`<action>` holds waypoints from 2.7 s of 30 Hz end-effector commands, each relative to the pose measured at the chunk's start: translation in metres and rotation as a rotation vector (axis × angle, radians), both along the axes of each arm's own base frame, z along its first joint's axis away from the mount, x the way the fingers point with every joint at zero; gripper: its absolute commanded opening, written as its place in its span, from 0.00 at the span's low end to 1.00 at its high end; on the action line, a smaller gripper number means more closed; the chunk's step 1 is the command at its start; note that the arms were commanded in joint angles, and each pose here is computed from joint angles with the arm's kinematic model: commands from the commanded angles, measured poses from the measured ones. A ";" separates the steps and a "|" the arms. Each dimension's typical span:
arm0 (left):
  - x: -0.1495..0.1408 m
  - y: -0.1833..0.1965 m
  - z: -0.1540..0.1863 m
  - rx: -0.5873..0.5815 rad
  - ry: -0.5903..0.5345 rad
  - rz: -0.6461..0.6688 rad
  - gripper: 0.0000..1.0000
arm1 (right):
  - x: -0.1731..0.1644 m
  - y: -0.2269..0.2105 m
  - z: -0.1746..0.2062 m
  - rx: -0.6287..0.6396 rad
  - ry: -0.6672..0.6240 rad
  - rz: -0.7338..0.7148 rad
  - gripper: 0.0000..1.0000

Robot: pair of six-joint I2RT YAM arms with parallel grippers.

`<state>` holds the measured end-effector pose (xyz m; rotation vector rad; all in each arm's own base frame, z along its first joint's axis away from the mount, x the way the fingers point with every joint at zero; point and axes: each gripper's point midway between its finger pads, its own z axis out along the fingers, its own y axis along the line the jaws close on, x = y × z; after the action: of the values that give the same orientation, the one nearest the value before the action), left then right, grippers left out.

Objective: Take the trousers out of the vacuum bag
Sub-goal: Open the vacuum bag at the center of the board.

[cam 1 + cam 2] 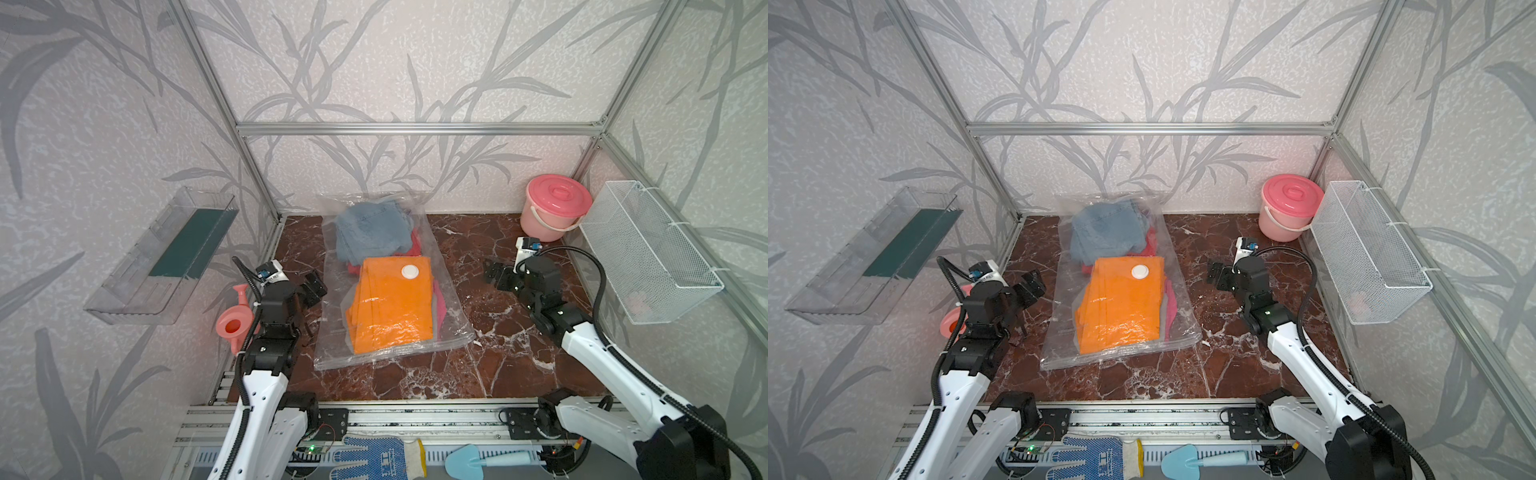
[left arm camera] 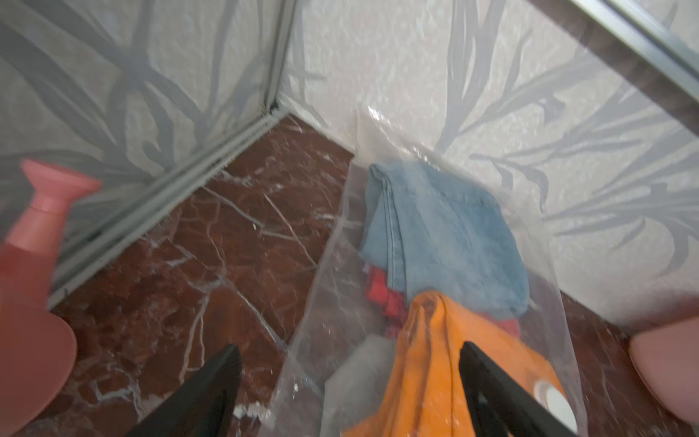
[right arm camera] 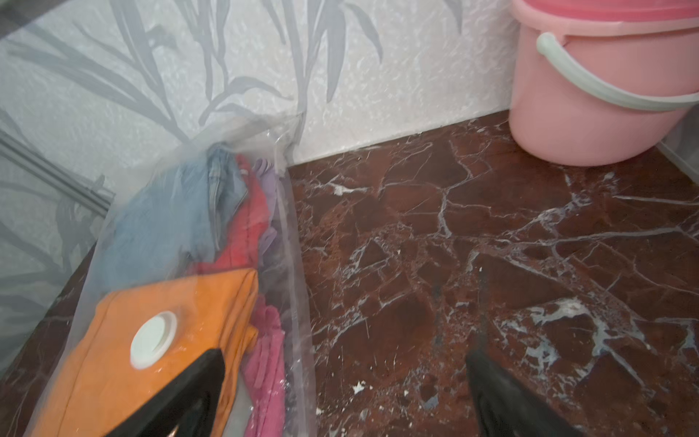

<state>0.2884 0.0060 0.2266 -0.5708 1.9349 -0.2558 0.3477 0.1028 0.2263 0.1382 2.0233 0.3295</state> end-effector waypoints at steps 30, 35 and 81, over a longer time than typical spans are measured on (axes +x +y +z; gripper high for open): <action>-0.161 -0.197 -0.137 0.713 0.311 -0.783 0.83 | -0.021 0.003 -0.070 0.024 0.230 -0.009 0.99; -0.147 -0.188 -0.140 0.817 0.292 -0.646 0.85 | -0.025 0.000 -0.071 0.034 0.225 -0.020 0.99; -0.111 -0.233 -0.156 1.025 0.316 -0.594 0.88 | -0.045 -0.008 -0.077 0.102 0.221 -0.025 0.99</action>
<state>0.1651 -0.2296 0.0593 0.7296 2.2088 0.4468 0.3031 0.0963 0.1427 0.2742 2.2459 0.4032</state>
